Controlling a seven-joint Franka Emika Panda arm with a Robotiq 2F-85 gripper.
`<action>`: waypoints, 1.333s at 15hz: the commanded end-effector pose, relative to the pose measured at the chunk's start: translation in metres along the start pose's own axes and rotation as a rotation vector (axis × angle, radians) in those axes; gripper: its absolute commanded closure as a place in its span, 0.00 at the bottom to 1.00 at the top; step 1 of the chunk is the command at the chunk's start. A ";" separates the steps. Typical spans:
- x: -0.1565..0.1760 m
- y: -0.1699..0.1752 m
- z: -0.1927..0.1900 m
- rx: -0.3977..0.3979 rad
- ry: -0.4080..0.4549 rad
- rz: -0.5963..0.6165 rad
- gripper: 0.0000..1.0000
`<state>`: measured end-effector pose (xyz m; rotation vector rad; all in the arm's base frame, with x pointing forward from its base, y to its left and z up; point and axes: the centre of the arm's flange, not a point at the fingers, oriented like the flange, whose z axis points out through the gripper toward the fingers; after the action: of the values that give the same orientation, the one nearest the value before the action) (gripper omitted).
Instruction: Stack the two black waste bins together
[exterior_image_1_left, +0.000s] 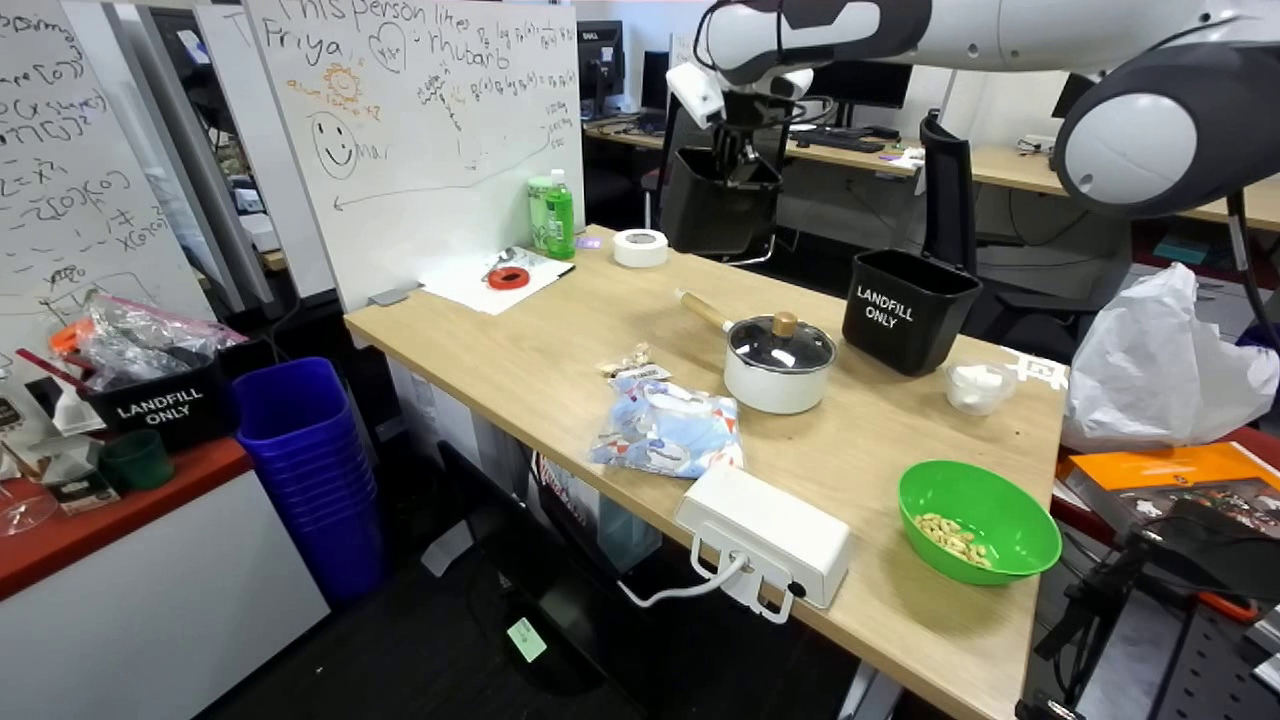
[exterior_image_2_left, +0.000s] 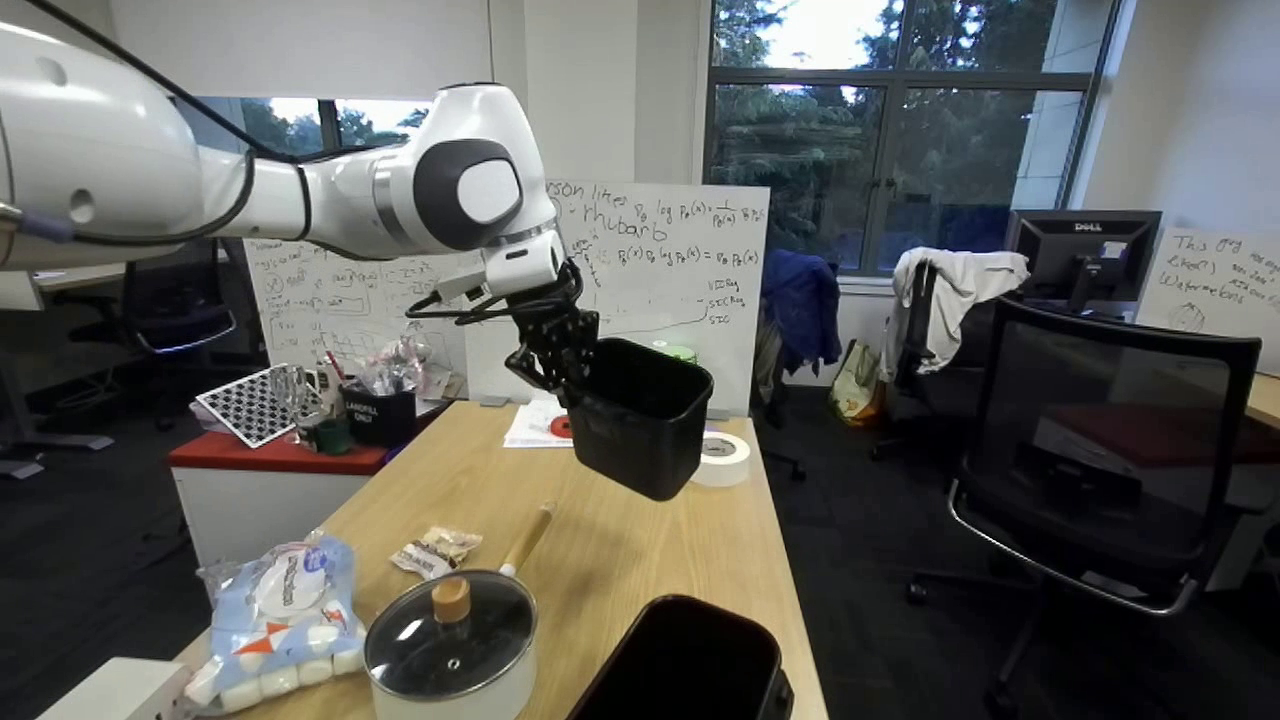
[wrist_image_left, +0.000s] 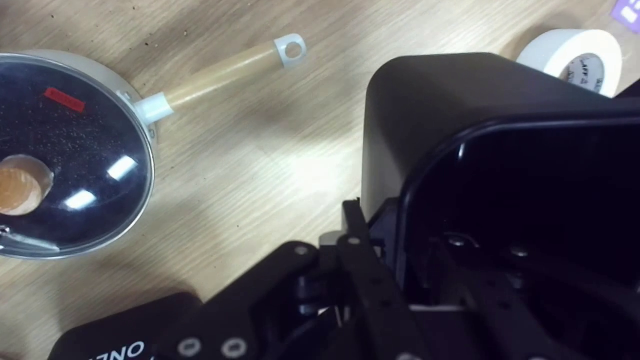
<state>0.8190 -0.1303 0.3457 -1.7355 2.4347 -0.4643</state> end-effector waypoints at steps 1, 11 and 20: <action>0.014 0.021 -0.032 0.023 0.032 -0.054 0.94; 0.057 0.041 -0.088 -0.007 0.084 -0.192 0.94; 0.083 0.072 -0.084 -0.209 0.055 -0.319 0.94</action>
<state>0.7775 -0.1795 0.4199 -2.1756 2.3492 -0.3720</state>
